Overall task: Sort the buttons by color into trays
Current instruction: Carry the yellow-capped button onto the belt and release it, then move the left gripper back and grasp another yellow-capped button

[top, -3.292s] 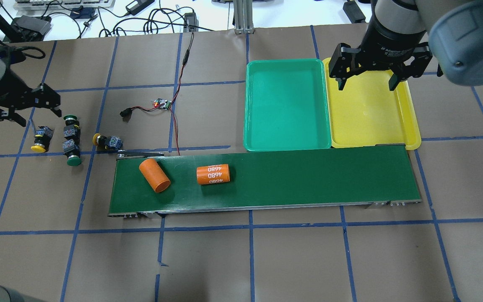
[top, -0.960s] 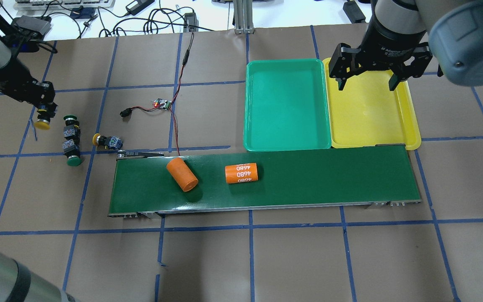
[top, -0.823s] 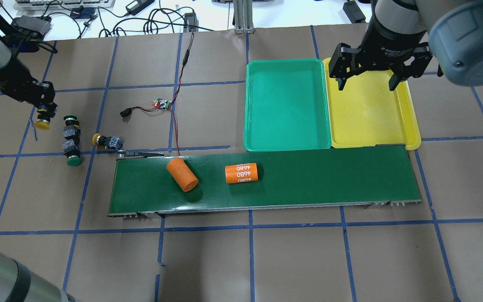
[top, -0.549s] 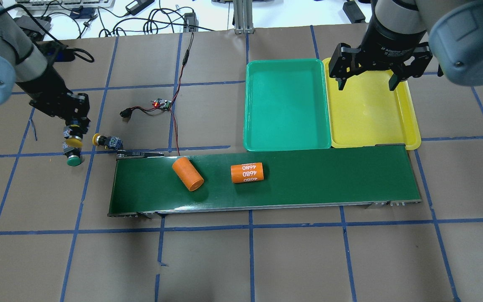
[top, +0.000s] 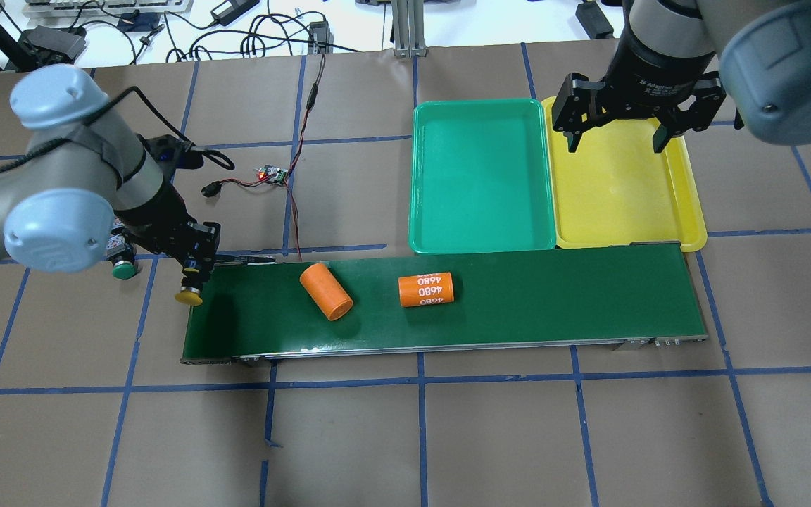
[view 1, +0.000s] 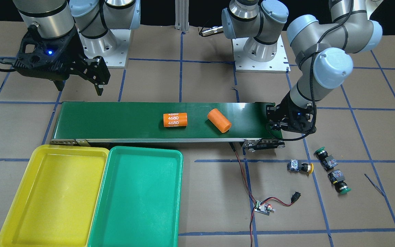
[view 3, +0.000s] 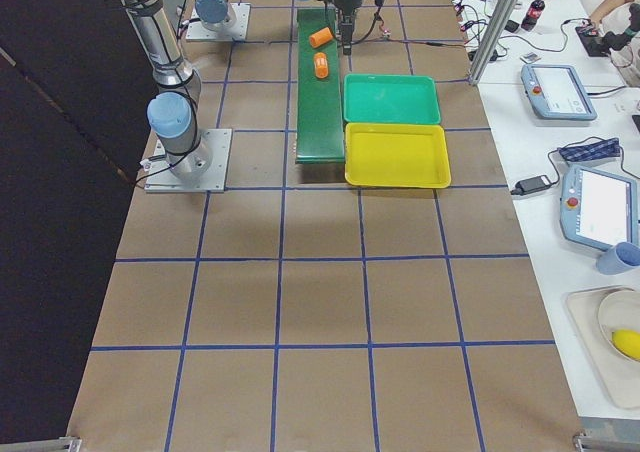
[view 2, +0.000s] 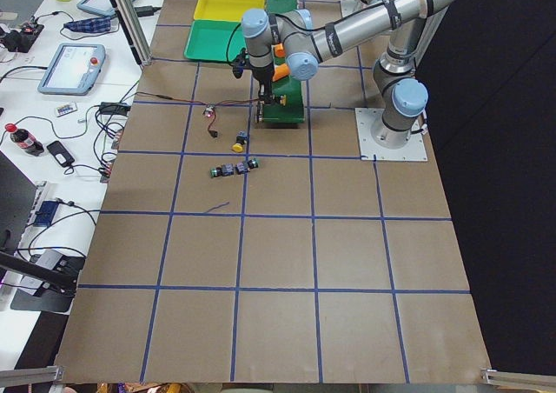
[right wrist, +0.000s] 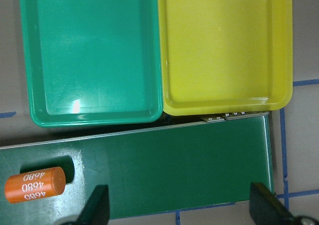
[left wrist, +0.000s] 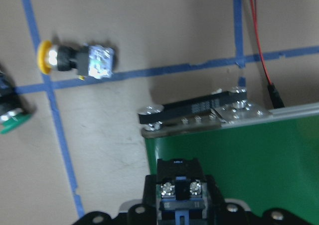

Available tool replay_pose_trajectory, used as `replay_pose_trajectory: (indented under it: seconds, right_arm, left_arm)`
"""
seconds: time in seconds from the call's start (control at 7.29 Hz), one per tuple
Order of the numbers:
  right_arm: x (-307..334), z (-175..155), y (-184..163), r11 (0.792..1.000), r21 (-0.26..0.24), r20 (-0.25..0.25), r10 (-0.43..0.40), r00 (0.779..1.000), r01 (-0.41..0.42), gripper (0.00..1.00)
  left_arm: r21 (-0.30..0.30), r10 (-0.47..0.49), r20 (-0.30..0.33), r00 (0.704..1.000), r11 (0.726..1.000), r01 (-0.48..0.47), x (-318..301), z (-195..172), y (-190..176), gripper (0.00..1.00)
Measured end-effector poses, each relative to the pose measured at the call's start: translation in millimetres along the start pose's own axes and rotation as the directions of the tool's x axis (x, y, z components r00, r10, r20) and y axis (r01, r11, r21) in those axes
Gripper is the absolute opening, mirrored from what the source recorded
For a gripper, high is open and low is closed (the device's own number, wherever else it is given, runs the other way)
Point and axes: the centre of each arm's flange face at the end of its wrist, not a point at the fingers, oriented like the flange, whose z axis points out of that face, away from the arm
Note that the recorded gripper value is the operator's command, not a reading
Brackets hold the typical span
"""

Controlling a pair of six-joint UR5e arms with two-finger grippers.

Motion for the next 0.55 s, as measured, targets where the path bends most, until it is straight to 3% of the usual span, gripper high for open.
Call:
replay_pose_trajectory:
  seconds: [0.14,0.27,0.55]
  right_arm:
    - [0.0,0.6,0.1,1.0,-0.001,0.0,0.0,1.0,0.0,1.0]
    - [0.0,0.3,0.5,1.0,-0.001,0.0,0.0,1.0,0.0,1.0]
    - [0.1,0.2,1.2,1.0,-0.001,0.0,0.0,1.0,0.0,1.0]
  left_arm:
    - [0.003,-0.011,-0.012,1.0,1.0,0.011,4.9,15.3,7.4,0.71]
    - [0.002,-0.026,-0.018,0.999,1.0,0.026,7.0,24.3,11.1,1.0]
    - [0.017,-0.049,-0.019,0.999,0.999,0.049,7.5,21.8,10.3,1.0]
